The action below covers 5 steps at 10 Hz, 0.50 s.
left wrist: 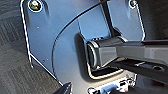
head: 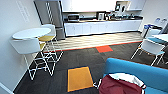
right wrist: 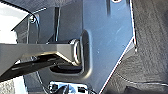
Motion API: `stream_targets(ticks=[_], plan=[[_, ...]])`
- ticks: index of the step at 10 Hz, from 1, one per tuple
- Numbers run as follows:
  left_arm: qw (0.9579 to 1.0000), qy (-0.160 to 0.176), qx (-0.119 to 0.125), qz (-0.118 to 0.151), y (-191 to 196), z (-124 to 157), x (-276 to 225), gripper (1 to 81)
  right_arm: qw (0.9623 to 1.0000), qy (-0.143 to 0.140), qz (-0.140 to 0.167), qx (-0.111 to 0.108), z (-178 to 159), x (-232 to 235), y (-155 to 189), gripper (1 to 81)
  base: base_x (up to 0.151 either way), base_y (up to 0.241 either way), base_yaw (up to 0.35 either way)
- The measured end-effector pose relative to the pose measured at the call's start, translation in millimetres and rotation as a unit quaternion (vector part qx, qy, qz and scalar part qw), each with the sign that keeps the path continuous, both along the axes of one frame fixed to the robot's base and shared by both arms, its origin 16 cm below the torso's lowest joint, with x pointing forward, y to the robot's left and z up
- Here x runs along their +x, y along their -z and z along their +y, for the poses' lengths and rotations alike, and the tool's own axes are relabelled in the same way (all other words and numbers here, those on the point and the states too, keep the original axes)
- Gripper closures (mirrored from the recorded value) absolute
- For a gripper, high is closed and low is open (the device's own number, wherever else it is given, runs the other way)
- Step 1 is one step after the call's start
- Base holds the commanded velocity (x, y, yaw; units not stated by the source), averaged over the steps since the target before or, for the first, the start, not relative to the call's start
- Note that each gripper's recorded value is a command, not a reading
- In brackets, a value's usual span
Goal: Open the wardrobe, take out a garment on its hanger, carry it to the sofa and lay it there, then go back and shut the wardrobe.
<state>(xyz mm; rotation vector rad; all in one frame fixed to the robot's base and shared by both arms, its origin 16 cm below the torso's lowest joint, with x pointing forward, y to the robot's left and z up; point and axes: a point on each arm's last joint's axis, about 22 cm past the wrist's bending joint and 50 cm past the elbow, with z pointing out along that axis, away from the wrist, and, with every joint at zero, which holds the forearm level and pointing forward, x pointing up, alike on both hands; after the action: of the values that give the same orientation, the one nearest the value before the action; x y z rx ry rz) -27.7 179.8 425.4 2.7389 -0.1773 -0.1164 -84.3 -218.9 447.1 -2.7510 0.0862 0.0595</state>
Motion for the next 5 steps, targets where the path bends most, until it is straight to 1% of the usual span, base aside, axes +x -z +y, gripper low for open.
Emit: stream_targets(ticks=[3,5], plan=[[1.0000,0.000,0.003,-0.003,0.6,4.7,2.3,1.0,1.0000,-0.002,0.004,-0.008,-16.0,-6.8,-1.3,1.0,0.000,0.000,0.231],[1.0000,0.000,0.007,-0.003,1.4,10.8,4.5,1.0,0.9997,-0.005,0.002,-0.022,-28.7,-3.3,2.5,1.0,0.000,0.000,0.231]])
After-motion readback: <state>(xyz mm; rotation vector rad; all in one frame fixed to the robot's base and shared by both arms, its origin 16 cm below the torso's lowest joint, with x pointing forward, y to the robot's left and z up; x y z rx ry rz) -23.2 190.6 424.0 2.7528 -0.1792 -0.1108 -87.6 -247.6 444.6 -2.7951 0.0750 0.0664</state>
